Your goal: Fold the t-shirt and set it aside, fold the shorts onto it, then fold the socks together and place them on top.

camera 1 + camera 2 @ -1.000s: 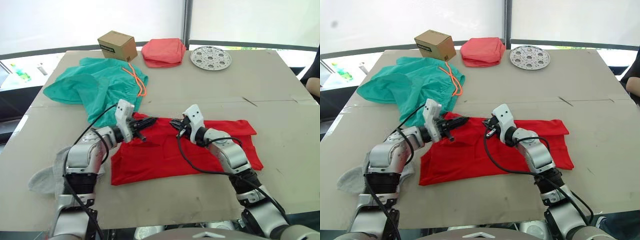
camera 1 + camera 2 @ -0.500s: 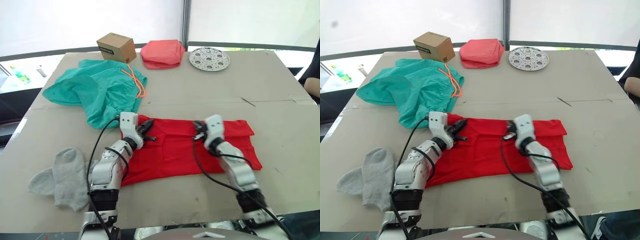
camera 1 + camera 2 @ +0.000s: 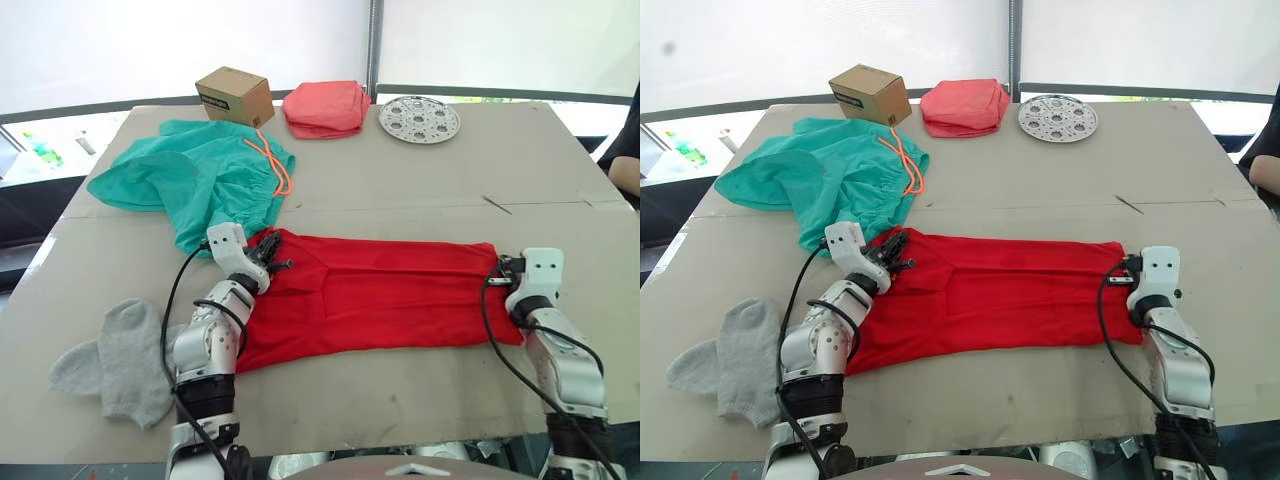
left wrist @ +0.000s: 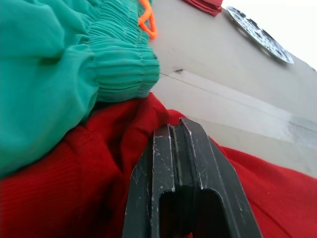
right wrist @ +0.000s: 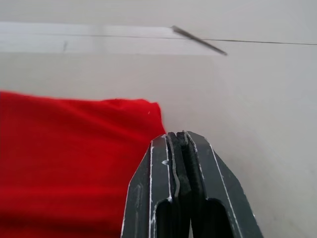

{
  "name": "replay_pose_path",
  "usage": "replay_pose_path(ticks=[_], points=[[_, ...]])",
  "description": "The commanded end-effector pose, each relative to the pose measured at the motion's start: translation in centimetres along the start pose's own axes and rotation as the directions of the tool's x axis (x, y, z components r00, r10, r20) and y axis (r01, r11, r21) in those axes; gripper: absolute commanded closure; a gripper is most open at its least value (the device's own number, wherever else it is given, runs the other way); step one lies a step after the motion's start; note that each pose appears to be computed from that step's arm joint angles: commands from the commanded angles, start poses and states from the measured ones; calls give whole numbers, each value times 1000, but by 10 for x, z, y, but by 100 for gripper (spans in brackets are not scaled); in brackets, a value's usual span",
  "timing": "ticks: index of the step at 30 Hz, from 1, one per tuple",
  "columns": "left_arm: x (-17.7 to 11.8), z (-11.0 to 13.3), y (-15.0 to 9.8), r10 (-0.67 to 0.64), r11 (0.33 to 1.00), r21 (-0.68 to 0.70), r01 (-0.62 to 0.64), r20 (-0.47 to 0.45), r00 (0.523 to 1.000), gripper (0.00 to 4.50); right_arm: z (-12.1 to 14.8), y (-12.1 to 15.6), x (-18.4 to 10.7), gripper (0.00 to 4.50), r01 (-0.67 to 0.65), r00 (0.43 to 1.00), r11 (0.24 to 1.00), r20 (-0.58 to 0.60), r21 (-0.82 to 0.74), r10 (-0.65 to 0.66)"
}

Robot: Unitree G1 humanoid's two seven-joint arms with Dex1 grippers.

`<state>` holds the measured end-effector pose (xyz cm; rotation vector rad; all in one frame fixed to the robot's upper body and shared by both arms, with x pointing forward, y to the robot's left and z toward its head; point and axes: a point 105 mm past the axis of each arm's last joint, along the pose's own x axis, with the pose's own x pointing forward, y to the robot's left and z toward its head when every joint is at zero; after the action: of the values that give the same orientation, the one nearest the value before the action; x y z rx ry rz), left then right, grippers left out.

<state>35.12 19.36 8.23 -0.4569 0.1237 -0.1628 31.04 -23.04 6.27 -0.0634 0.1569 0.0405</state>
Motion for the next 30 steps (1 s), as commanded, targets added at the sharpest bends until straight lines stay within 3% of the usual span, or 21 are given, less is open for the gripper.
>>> replay_pose_path(ticks=[1,2,3,5,6,8,9,11,13,17,20,22,24,27,30], points=[[-9,14,-9,-91,995,-28,92,44,995,450,37,15,-12,366,-176,978,982,106,-69,183],[-13,18,-17,-155,988,3,155,35,987,450,45,20,-17,324,-234,963,967,114,-104,245],[-17,22,-27,-223,975,18,223,24,974,380,50,26,-22,266,-303,942,942,105,-144,319],[-24,29,-41,-313,950,22,312,9,950,297,55,36,-32,159,-420,896,883,59,-208,440],[-30,33,-47,-361,932,35,361,-5,932,281,57,40,-37,142,-471,871,849,26,-238,490],[-37,38,-53,-421,905,50,422,-32,906,162,60,44,-41,30,-525,842,811,-17,-259,540],[-41,40,-54,-447,891,58,450,-48,893,106,62,47,-43,0,-552,825,790,-34,-266,565],[-52,38,-60,-512,846,97,524,-124,850,17,59,53,-45,0,-598,794,749,-82,-284,603],[-65,33,-65,-564,794,131,594,-207,799,5,52,55,-44,0,-626,775,717,-144,-307,616],[-97,18,-65,-609,681,198,705,-381,695,5,41,37,-32,0,-591,806,755,-224,-284,547],[-109,17,-55,-582,637,257,727,-458,672,5,50,28,-22,0,-539,839,823,-205,-180,504],[-114,21,-45,-557,616,291,732,-497,665,5,55,26,-19,0,-536,837,833,-214,-140,503],[-124,23,-31,-526,565,310,765,-579,623,5,62,27,-14,0,-534,837,834,-225,-140,498],[-118,35,-9,-463,566,375,734,-593,659,5,71,29,-4,0,-531,839,829,-246,-176,485],[-88,51,2,-400,667,400,628,-519,755,5,69,19,11,0,-490,853,842,-321,-224,411]])
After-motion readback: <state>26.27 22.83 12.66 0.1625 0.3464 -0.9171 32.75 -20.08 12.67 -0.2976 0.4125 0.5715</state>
